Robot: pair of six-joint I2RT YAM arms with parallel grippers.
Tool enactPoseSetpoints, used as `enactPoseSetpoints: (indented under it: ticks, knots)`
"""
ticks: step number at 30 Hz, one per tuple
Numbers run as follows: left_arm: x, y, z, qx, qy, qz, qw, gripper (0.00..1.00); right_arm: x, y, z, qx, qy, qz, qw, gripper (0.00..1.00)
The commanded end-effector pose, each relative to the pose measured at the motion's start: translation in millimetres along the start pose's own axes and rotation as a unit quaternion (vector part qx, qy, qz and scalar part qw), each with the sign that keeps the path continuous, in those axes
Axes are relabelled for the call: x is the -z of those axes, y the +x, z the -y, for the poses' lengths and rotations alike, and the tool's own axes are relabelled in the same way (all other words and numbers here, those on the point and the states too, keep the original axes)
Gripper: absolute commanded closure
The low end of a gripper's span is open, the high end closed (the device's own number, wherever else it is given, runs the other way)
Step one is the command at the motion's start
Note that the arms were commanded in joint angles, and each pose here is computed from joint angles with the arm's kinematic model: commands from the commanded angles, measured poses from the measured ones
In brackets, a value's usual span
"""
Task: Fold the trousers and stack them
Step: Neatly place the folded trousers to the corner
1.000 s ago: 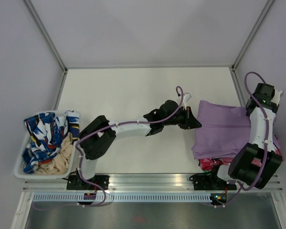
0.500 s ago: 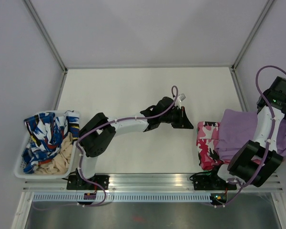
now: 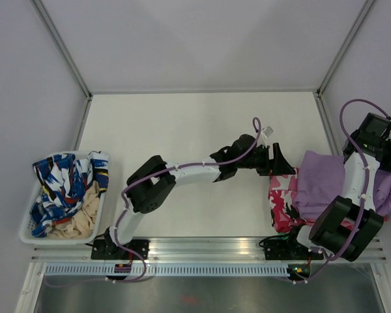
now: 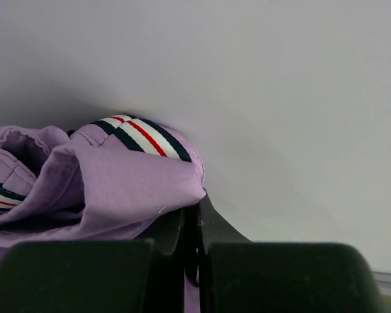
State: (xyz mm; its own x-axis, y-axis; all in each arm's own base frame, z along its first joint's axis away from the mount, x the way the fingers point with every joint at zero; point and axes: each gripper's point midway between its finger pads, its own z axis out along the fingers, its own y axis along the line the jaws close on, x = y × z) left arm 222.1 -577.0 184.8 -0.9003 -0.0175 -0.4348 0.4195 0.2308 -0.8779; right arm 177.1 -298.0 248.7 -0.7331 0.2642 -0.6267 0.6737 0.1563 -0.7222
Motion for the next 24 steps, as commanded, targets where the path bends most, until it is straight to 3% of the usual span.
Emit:
enactPoseSetpoints:
  ticks: [1,11,16,24]
  knots:
    - [-31,11,14,0.054,0.008,0.019,0.998,0.20,7,-17,21,-0.059,0.028,0.016,0.998,1.00]
    - [-77,16,-8,0.136,-0.033,0.079,0.987,0.24,16,-13,21,-0.078,0.018,0.029,0.996,1.00]
    - [-105,32,-30,0.174,-0.041,0.062,0.982,0.27,24,-26,18,-0.082,0.010,0.045,0.996,1.00]
    - [-83,25,-50,0.127,-0.127,0.098,0.979,0.23,29,-31,14,-0.078,0.006,0.055,0.995,1.00]
